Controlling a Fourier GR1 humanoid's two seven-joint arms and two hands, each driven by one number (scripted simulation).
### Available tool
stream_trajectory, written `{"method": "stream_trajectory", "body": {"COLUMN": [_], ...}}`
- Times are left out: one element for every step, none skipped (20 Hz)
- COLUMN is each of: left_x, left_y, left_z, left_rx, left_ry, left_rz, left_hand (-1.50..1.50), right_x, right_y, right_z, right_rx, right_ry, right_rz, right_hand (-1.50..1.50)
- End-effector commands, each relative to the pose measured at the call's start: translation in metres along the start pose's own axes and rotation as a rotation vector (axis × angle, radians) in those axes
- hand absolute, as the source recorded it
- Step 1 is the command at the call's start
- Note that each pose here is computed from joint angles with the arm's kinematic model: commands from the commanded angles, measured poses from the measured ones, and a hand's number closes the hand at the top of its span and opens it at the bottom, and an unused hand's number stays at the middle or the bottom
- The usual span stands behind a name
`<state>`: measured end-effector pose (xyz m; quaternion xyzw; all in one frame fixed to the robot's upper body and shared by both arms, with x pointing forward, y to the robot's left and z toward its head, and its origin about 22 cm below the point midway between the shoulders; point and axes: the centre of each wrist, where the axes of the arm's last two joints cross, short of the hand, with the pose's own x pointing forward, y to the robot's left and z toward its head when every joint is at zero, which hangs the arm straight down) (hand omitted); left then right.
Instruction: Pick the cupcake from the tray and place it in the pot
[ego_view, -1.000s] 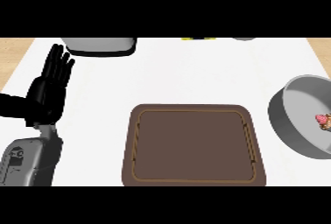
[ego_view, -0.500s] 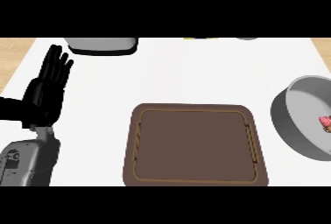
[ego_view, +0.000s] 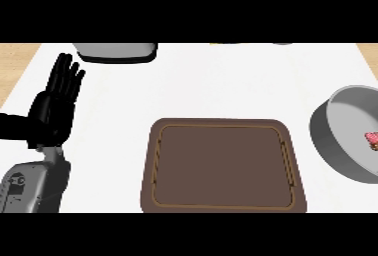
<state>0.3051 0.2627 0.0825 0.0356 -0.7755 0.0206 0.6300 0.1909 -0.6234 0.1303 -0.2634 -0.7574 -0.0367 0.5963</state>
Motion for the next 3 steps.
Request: {"method": "stream_trajectory", "body": {"left_x": [-0.003, -0.004, -0.002], "left_y": [-0.002, 0.010, 0.004], "left_z": [0.003, 0.005, 0.000], "left_rx": [0.010, -0.009, 0.003], "left_ry": [0.001, 0.010, -0.005], "left_rz": [0.007, -0.005, -0.007], "left_hand": [0.00, 0.00, 0.00], "right_x": [-0.005, 0.003, 0.004], "right_y": [-0.009, -0.016, -0.018], "right_z": [0.013, 0.011, 0.013], "right_rx": [0.059, 0.052, 0.051], "right_ry": [-0.093, -0.062, -0.065], "right_rz": [-0.088, -0.062, -0.066], "right_hand": [-1.50, -1.50, -1.50]}}
